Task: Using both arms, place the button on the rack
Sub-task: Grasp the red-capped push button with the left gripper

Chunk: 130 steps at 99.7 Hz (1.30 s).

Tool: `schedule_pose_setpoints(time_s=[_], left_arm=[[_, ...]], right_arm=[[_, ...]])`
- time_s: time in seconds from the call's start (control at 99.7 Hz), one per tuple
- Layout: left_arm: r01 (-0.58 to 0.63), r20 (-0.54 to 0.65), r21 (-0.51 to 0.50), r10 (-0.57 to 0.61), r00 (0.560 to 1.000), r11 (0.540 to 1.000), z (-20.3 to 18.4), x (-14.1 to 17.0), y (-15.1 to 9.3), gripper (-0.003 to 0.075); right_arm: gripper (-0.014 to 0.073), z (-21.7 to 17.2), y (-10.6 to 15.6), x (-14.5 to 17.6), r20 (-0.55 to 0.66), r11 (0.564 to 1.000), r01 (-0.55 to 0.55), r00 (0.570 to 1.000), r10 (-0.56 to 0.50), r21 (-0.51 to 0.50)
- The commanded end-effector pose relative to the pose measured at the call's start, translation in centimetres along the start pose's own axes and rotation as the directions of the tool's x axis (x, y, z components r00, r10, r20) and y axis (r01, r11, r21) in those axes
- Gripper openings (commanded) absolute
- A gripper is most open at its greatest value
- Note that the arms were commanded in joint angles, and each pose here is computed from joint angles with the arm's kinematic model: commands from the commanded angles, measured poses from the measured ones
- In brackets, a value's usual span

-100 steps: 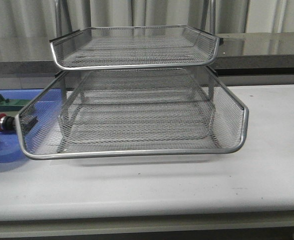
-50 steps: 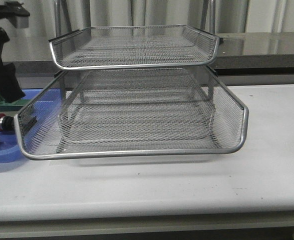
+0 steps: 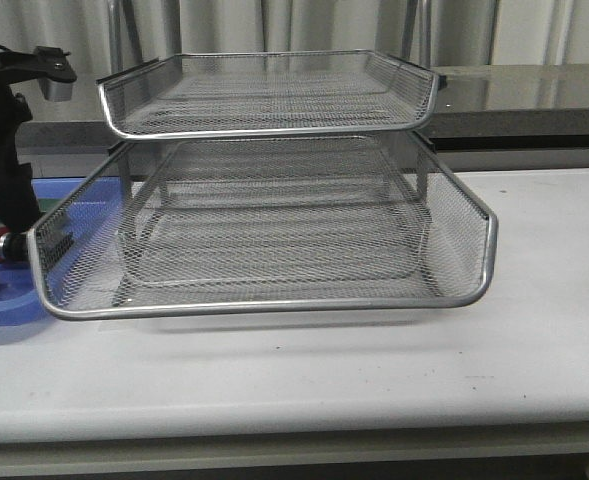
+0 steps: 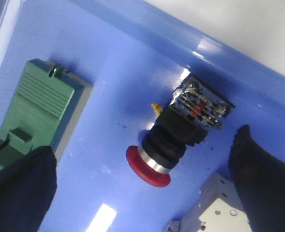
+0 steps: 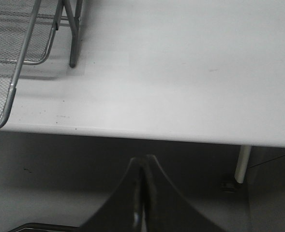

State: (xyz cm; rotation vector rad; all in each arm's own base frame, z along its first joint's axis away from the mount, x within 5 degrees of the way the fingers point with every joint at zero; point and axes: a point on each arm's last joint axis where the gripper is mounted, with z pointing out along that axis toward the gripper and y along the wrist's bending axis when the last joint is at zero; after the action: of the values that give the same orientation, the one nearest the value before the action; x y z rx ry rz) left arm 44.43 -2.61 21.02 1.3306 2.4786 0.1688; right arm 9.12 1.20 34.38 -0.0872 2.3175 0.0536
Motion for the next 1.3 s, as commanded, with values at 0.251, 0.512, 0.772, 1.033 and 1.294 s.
schedule_pose_setpoints(time_s=[0.251,0.512,0.772,1.033,1.294], left_arm=[[-0.007,0.037,-0.03,0.008,0.999,1.0,-1.1,-0.8,0.4,0.069],[-0.024,0.03,-0.017,0.024,0.999,1.0,0.0,-0.8,0.4,0.069],[-0.025,0.03,0.036,0.024,0.999,0.999,2.4,-0.7,0.0,0.069],[-0.022,0.031,0.037,0.021,0.999,0.999,2.9,-0.7,0.0,0.062],[-0.024,0.022,0.047,0.023,0.999,0.999,2.8,-0.7,-0.1,0.016]], right_arm=[[-0.0071,-0.8,-0.1,-1.1,0.084,1.0,0.008,0.996,-0.008,0.004],[-0.0071,-0.8,-0.1,-1.1,0.084,1.0,0.008,0.996,-0.008,0.004],[-0.0071,-0.8,-0.1,-1.1,0.084,1.0,0.008,0.996,-0.008,0.004],[-0.0071,-0.8,-0.1,-1.1,0.083,1.0,0.008,0.996,-0.008,0.004],[-0.0071,-0.8,-0.1,-1.1,0.083,1.0,0.008,0.996,-0.008,0.004]])
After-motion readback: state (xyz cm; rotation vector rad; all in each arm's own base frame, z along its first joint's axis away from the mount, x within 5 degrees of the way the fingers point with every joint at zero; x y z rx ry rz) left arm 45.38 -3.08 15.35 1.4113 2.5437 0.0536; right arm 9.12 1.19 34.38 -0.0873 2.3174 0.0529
